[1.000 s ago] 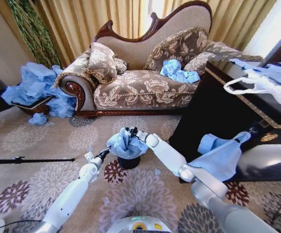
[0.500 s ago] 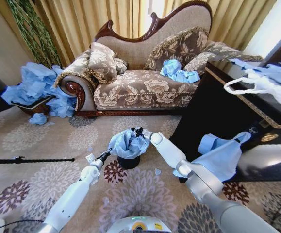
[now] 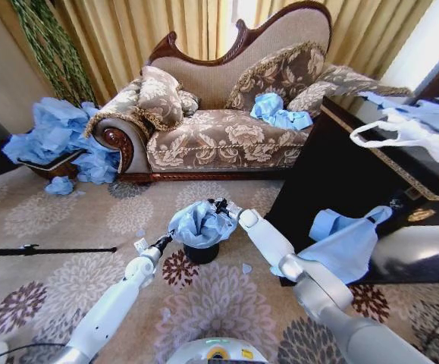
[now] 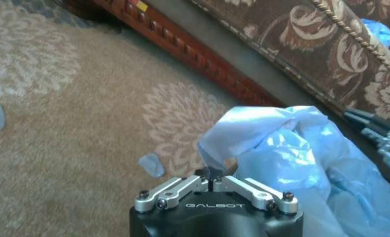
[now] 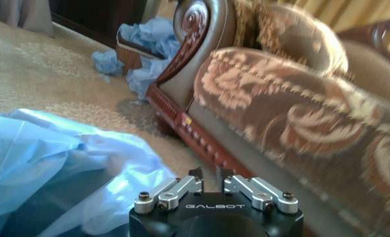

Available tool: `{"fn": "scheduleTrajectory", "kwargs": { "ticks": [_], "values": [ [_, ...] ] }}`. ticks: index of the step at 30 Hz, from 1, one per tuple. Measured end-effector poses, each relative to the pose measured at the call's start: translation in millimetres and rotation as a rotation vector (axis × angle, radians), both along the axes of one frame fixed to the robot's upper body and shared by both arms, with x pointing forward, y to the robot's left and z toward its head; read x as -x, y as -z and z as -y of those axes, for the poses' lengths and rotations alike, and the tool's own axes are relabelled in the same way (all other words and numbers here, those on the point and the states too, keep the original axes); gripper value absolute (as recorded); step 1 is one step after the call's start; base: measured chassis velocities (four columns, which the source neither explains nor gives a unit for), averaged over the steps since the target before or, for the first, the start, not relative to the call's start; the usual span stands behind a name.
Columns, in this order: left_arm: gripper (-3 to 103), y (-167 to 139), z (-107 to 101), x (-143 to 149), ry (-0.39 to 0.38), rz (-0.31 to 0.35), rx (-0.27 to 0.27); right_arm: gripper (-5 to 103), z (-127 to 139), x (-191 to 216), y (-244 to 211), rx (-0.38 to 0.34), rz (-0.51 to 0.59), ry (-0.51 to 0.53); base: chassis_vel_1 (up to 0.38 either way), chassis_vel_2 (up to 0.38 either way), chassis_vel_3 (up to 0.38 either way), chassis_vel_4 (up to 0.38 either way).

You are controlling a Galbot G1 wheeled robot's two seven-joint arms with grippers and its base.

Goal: Place a garbage bag over the trash bin.

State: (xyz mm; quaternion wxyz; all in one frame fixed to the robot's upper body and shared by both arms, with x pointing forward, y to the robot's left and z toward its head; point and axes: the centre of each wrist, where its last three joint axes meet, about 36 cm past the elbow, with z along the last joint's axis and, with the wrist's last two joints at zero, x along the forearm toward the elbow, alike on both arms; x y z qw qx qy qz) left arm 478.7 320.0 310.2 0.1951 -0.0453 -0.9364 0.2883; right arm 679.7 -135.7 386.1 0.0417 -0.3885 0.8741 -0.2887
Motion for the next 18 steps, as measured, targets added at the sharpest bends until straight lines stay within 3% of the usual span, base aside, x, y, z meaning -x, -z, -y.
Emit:
{"fn": "scheduleTrajectory", "kwargs": {
  "ticks": [6, 7, 8, 11, 15, 16, 17, 18],
  "values": [
    [0, -4.0, -4.2, -2.1, 0.007, -0.002, -0.005, 31, 15.4, 30.1, -12.0, 0.028, 0.028, -0.017, 0.0, 0.0, 0.0, 0.0],
    [0, -4.6, -4.7, -2.5, 0.007, -0.002, -0.006, 42, 16.0, 36.6, -9.5, 0.032, 0.022, -0.028, 0.0, 0.0, 0.0, 0.0],
    [0, -4.6, -4.7, -2.5, 0.007, -0.002, -0.006, 42, 16.0, 36.6, -9.5, 0.032, 0.022, -0.028, 0.0, 0.0, 0.0, 0.0],
    [0, -6.6, -7.5, -3.7, 0.008, -0.002, -0.009, 58, 18.3, 47.1, 3.8, 0.051, -0.008, -0.047, 0.0, 0.0, 0.0, 0.0],
    [0, -8.1, -8.4, -4.0, 0.01, -0.001, -0.01, 63, 19.6, 45.1, 12.3, 0.067, -0.023, -0.039, 0.0, 0.0, 0.0, 0.0],
    [0, -9.0, -9.0, -4.0, 0.011, -0.001, -0.011, 75, 20.6, 42.1, 14.1, 0.076, -0.03, -0.035, 0.0, 0.0, 0.0, 0.0],
    [0, -9.8, -9.5, -3.9, 0.012, 0.0, -0.011, 75, 21.4, 39.6, 12.8, 0.08, -0.03, -0.03, 0.0, 0.0, 0.0, 0.0],
    [0, -10.5, -10.0, -3.7, 0.013, 0.001, -0.013, 85, 22.4, 36.0, 10.6, 0.086, -0.031, -0.025, 0.0, 0.0, 0.0, 0.0]
  ]
}}
